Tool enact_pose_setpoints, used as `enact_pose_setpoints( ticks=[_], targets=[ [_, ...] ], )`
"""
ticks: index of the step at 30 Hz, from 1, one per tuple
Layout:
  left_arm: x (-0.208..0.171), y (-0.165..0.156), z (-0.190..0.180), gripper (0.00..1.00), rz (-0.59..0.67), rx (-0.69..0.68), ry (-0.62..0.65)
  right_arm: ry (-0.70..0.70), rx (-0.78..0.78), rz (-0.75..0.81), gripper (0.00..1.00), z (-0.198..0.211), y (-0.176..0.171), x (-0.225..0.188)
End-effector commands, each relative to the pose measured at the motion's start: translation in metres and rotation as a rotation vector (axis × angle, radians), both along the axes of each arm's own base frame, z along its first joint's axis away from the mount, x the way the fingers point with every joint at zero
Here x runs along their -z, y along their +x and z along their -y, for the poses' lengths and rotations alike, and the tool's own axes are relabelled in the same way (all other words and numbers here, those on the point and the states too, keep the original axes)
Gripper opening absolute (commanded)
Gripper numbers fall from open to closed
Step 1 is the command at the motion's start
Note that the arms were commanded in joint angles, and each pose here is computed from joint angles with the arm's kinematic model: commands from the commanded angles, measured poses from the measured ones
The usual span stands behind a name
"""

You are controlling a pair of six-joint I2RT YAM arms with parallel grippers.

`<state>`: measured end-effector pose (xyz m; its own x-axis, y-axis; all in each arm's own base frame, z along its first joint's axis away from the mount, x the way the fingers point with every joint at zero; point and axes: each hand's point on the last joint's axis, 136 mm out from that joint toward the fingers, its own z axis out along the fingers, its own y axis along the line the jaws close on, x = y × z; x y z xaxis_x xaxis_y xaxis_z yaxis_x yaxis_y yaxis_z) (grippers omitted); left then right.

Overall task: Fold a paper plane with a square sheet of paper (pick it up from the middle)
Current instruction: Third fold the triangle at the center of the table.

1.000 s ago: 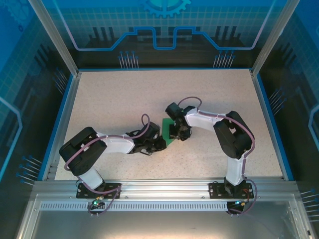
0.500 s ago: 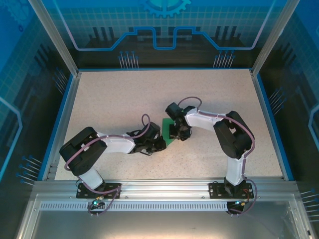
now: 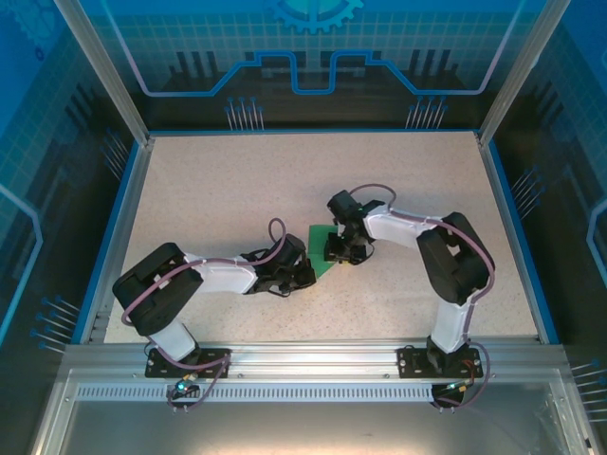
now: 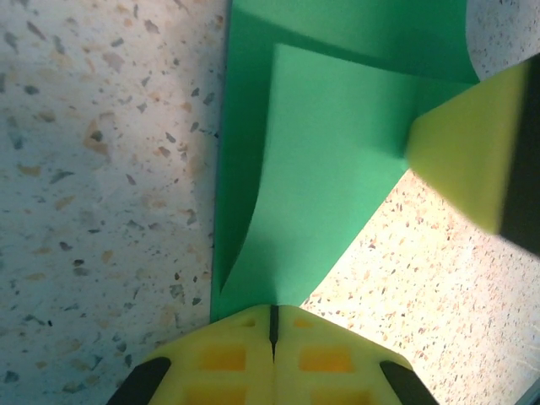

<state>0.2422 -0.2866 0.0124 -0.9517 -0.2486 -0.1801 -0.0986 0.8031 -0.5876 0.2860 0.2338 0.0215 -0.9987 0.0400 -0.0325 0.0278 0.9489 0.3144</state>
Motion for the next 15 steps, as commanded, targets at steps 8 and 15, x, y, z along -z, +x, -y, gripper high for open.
enact_pose_setpoints(
  ticks=[8, 15],
  targets=[
    [0.042, -0.032, -0.033, 0.04, -0.132, -0.01, 0.162, 0.373, -0.197, 0.164, 0.17, -0.033, -0.001, -0.055],
    [0.041, -0.031, -0.033, 0.03, -0.129, -0.017, 0.163, 0.351, -0.25, 0.099, 0.11, -0.05, -0.023, -0.031]
  ],
)
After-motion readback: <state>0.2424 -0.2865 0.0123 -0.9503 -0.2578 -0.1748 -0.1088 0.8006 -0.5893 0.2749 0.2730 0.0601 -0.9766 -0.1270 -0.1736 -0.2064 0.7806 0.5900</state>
